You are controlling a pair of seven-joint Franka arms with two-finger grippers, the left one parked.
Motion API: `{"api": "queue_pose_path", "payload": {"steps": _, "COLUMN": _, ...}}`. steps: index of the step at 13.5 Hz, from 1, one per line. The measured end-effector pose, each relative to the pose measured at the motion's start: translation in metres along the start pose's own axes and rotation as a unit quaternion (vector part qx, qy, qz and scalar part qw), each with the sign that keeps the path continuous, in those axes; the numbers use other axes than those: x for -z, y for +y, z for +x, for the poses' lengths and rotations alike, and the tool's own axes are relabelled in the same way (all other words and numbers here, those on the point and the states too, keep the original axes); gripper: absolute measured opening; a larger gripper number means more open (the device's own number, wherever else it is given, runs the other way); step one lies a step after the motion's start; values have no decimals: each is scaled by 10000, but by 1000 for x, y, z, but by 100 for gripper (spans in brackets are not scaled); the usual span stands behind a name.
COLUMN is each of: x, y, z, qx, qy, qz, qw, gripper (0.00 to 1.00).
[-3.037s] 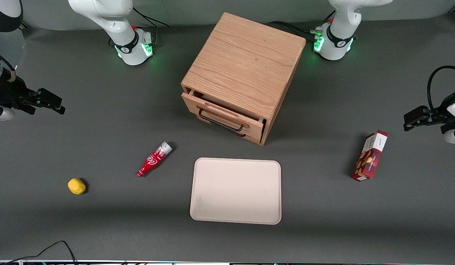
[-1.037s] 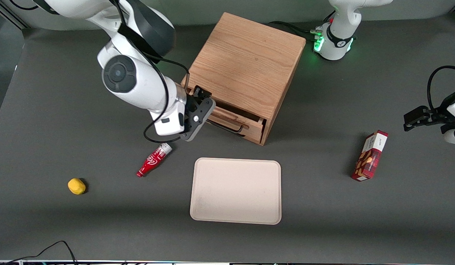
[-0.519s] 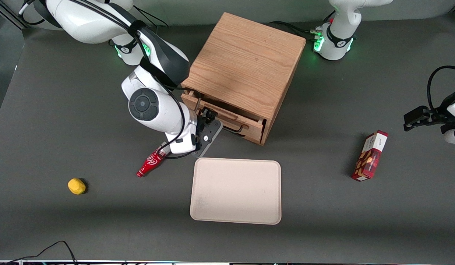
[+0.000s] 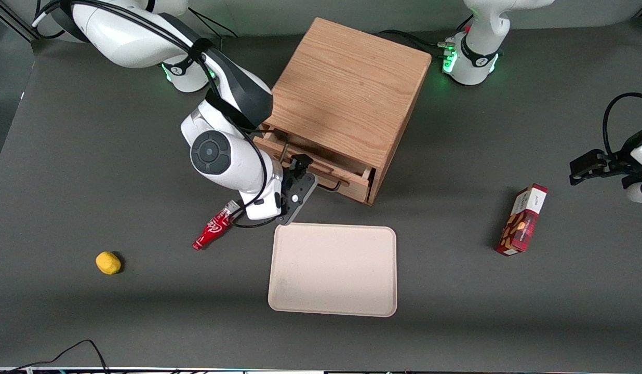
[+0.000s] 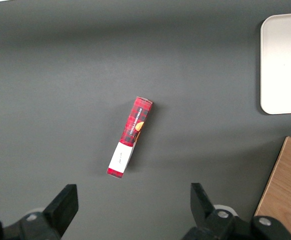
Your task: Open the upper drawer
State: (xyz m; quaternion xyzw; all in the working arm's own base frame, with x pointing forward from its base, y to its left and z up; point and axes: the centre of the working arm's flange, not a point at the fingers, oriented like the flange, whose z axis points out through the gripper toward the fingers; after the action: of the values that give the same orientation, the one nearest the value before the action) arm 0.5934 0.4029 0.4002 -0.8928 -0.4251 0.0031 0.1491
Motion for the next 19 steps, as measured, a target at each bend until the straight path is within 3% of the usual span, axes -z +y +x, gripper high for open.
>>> {"api": "queue_pose_path", "payload": {"steps": 7, "x": 12, "y": -11, "z": 1, "qx": 179, "qy": -38, "qz": 39, "qw": 9998, "gripper": 100}}
{"api": "queue_pose_path", "payload": {"steps": 9, "x": 6, "y": -3, "z": 0, "qx": 368, "qy": -71, "qz": -85, "qw": 9993, "gripper": 100}}
{"api": "queue_pose_path", "payload": {"steps": 13, "x": -7, "y": 27, "z": 0, "qx": 515, "qy": 108, "qz": -240, "qw": 9983, "gripper": 100}}
{"api": "queue_pose_path", "payload": {"steps": 19, "x": 17, "y": 75, "z": -11, "qx": 389, "qy": 319, "qz": -394, "qw": 9980, "gripper": 100}}
